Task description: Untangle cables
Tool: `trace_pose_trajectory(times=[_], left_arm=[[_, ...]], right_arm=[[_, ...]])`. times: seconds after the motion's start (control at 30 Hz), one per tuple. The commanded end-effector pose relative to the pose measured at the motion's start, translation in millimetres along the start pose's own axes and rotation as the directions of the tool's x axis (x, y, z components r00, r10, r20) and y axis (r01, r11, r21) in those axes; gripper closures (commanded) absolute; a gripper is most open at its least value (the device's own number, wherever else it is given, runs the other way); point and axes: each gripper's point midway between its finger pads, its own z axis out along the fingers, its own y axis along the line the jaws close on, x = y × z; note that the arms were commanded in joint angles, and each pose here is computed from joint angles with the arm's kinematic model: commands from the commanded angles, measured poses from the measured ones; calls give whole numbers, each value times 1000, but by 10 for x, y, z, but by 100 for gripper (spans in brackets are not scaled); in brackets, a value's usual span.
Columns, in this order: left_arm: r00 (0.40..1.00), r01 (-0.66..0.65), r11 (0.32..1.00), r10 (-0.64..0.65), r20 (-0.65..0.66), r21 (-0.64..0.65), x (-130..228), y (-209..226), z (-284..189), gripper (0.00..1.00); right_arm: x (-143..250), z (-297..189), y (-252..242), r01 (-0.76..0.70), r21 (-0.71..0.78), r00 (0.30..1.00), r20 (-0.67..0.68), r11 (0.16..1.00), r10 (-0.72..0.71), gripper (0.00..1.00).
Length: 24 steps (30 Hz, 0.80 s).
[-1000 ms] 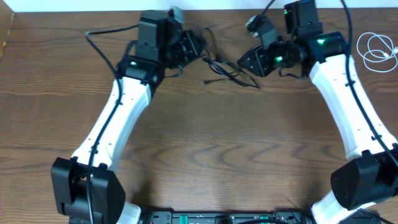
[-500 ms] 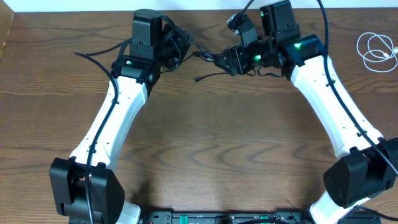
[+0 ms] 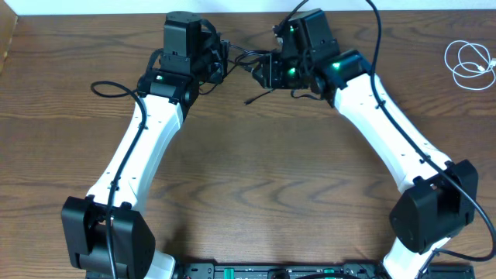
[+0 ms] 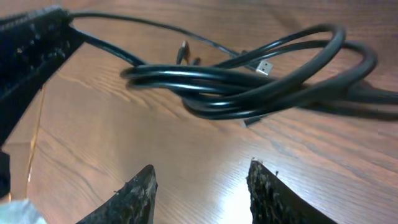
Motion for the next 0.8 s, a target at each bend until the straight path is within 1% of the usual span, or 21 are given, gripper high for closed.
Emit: trace_pose_trajectory(times=[0.0, 0.23, 0.43, 0.53, 0.6, 0.67, 0.7, 0.73, 0.77], left_arm=[[999, 40, 998, -40, 3, 44, 9, -166, -108, 93], [999, 39, 998, -39, -6, 41, 25, -162, -108, 92], [999, 42, 999, -42, -23, 19, 54, -111, -107, 92], [999, 45, 999, -45, -20, 2, 48, -69, -106, 93], [999, 46, 999, -46, -22, -3, 50, -57, -106, 93], [999, 47, 999, -47, -21, -7, 51, -47, -106, 93], [999, 47, 999, -47, -23, -9, 53, -43, -106, 93], [999, 47, 999, -47, -25, -10, 59, -40, -106, 93], [998, 47, 999, -47, -29, -11, 65, -39, -106, 93]], right_arm=[[-10, 159, -107, -68, 64, 997, 28, 996, 66, 55], [-224, 413, -131, -45, 37, 993, 110, 998, 41, 53], [-443, 475, -163, -30, 51, 978, 208, 998, 19, 51], [-499, 507, -154, -23, 42, 973, 231, 999, 13, 52], [-521, 530, -165, -22, 43, 970, 241, 999, 11, 56], [-537, 537, -159, -19, 40, 969, 248, 999, 9, 64], [-545, 537, -153, -17, 38, 968, 251, 999, 7, 71], [-554, 533, -146, -11, 36, 967, 254, 999, 2, 82], [-561, 532, -140, -3, 36, 966, 257, 999, -6, 85]])
